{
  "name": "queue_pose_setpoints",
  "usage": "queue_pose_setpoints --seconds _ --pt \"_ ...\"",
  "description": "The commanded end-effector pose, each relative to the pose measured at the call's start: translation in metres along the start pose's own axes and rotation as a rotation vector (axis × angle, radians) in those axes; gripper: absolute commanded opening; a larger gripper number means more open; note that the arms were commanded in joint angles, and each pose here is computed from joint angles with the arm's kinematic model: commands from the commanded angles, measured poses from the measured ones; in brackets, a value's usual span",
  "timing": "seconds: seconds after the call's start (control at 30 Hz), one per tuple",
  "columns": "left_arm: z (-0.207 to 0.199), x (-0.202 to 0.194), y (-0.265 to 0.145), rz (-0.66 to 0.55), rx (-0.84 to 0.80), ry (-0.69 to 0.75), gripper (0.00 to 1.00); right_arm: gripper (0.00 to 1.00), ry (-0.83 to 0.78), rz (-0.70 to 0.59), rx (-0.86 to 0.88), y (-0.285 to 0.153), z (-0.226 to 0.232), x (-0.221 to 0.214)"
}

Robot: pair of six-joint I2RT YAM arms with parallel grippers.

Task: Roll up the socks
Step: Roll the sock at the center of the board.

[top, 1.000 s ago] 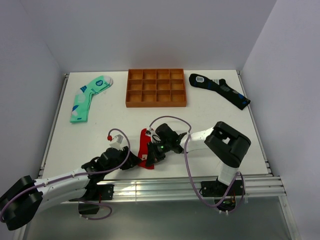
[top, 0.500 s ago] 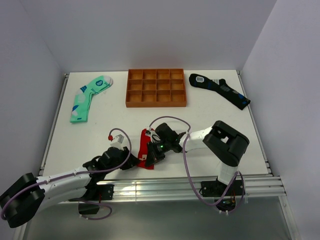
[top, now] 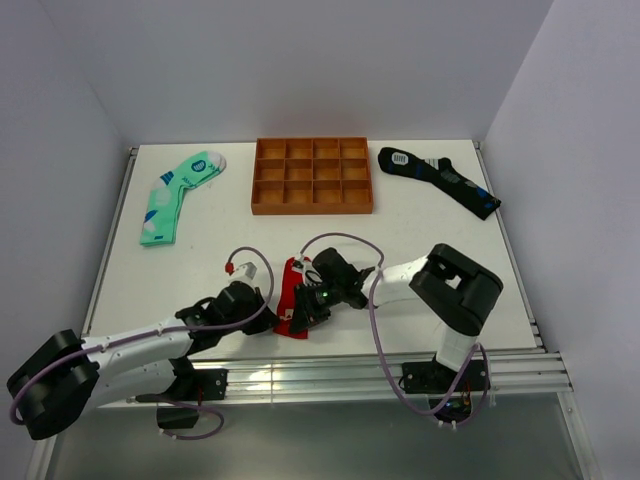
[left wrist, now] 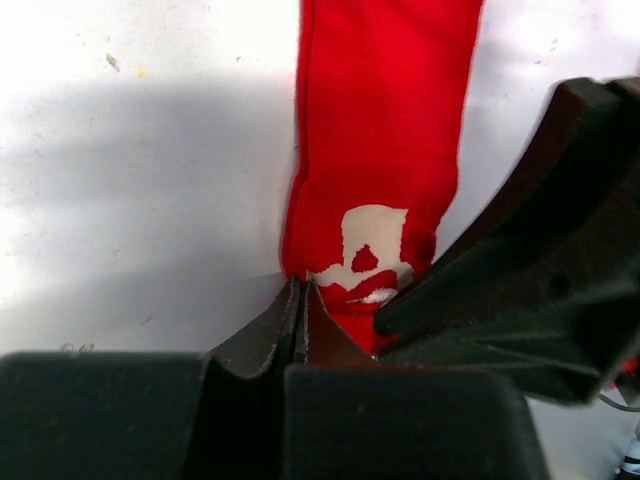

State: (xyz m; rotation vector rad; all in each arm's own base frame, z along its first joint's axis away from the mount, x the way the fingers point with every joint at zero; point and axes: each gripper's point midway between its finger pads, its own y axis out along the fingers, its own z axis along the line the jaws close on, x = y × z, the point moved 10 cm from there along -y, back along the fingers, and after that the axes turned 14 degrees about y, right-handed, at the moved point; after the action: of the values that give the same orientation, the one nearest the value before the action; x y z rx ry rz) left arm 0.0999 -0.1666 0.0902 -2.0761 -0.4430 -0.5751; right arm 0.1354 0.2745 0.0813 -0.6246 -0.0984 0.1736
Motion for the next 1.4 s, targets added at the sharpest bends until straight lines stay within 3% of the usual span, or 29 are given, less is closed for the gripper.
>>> queue_pose_setpoints --seconds 0.0,0.17,0.33,0.6,0.7,0.83,0.97,1.37 --pt "-0.005 0.003 -0.002 0.064 0.033 0.035 0.00 0.31 0.002 -0.099 -0.176 0.000 -0.031 -0.007" --pt "-0.005 0.003 -0.002 0.102 0.062 0.044 0.00 0.39 -0.063 -0.194 -0.177 -0.008 -0.024 -0.004" --pt "-0.007 0.004 -0.003 0.119 0.071 0.052 0.00 0.41 -0.124 -0.276 -0.181 -0.014 -0.019 -0.003" --pt "-0.011 0.010 -0.006 0.082 0.055 0.047 0.01 0.35 -0.066 -0.228 -0.244 0.000 -0.034 -0.004" --pt "-0.012 0.013 -0.010 0.037 0.029 0.040 0.12 0.33 -0.031 -0.216 -0.279 0.002 -0.038 -0.003" --pt "-0.011 0.015 -0.016 -0.028 0.006 0.030 0.37 0.31 0.009 -0.200 -0.349 0.001 -0.042 -0.004" --pt "-0.007 0.013 -0.021 -0.085 -0.021 0.005 0.43 0.31 0.046 -0.177 -0.419 -0.001 -0.044 -0.005" --pt "0.004 -0.005 -0.018 -0.127 -0.053 -0.067 0.45 0.30 0.119 -0.093 -0.544 0.000 -0.042 -0.003"
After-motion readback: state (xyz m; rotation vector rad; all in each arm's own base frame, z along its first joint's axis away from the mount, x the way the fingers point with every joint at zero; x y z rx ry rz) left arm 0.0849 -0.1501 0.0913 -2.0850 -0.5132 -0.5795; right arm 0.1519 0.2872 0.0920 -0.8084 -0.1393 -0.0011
